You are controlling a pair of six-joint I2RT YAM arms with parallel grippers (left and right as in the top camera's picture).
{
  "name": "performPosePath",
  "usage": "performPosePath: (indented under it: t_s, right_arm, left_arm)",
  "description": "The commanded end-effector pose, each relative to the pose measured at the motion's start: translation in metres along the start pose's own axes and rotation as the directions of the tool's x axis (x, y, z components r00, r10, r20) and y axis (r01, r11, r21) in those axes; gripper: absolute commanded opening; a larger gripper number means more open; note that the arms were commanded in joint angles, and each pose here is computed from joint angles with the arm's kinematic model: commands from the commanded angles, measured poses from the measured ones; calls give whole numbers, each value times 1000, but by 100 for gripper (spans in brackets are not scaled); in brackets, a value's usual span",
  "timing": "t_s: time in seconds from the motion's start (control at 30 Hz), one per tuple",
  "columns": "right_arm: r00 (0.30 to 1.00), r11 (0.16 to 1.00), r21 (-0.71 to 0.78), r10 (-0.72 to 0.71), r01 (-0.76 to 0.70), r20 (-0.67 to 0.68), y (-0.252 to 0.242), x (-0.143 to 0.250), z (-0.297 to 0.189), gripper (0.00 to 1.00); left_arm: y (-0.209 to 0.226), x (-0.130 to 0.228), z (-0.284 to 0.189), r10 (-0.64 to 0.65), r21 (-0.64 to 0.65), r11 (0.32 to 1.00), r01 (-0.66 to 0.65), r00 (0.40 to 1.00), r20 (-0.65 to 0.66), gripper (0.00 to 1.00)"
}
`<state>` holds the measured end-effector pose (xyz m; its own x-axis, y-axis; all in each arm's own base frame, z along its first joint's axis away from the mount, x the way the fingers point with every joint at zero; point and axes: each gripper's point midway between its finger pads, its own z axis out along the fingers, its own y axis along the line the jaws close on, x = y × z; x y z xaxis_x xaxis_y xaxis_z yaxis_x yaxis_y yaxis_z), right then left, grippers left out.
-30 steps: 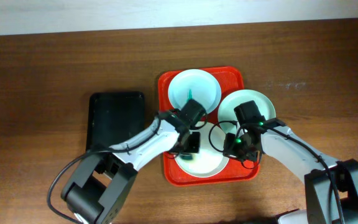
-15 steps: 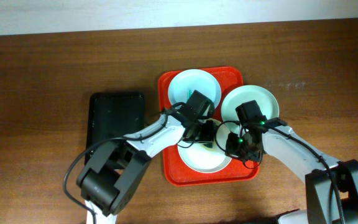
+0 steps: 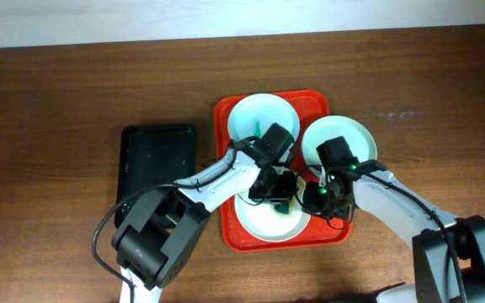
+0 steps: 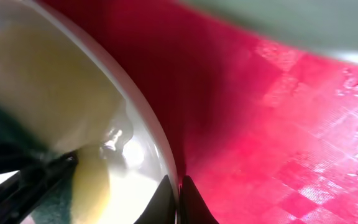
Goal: Clean dirty plates on tray and stack at the side
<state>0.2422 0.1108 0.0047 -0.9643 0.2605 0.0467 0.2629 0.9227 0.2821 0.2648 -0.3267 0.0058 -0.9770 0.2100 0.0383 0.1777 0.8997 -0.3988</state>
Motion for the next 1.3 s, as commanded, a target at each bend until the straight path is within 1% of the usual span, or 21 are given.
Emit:
performPosePath:
  t_s: [0.0,0.03,0.23,0.37,0.47,0.6,0.67,0.77,0.83,0.9,0.97,1.03,1.1,1.2,1.23,1.27]
  right_arm:
    - [1000,1000,28,-4,4,22,-4,-6,0,4]
    - [1000,1000,28,-4,4,22,-4,-6,0,4]
    - [1000,1000,29,-4,4,22,-4,-6,0,4]
    - [1000,1000,29,-4,4,22,-4,-6,0,4]
    - [1000,1000,29,-4,4,22,-4,-6,0,4]
    - [1000,1000,29,-5,4,21,-4,-6,0,4]
    - [1000,1000,31,-4,3,18,-5,-5,0,4]
    - [1000,999,32,-7,6,15,-5,-4,0,4]
    - [1000,999,33,-7,6,15,-5,-4,0,4]
    - [1000,999,33,-7,6,15,-5,-4,0,4]
    - [1000,999,32,-7,6,16,-5,-4,0,4]
    - [1000,999,32,-7,6,16,-5,-4,0,4]
    - [1000,999,33,-11,10,16,-5,-4,0,4]
    - [1000,999,33,-10,10,16,-5,-4,0,4]
    - [1000,999,33,-10,10,16,-5,-4,0,4]
    - [1000,999,33,-10,10,16,-5,-4,0,4]
  left_arm:
    - [76,-9,-11,11,-408,913,30,995,99,0]
    - [83,-13,-20,23,-462,886,36,992,122,0]
    - [114,-23,-50,76,-650,757,59,981,177,0]
    - [121,-23,-56,88,-688,723,62,980,181,0]
    - [113,-23,-58,76,-666,744,57,983,169,0]
    - [74,-23,-68,39,-525,850,47,988,153,0]
    - [55,-27,-89,27,-449,892,57,984,178,0]
    - [50,-31,-128,20,-407,910,81,971,238,0]
    - [56,-31,-156,29,-397,914,84,963,269,0]
    - [86,-31,-198,-7,-432,888,160,943,334,0]
    - [125,-29,-229,-63,-483,835,263,919,390,0]
    - [156,-26,-244,-111,-512,798,319,912,396,0]
    - [186,-21,-247,-179,-514,773,371,905,385,0]
    - [227,-12,-238,-281,-501,736,455,879,385,0]
    - [239,-10,-229,-294,-494,736,462,876,381,0]
    - [248,-11,-216,-298,-473,755,454,880,369,0]
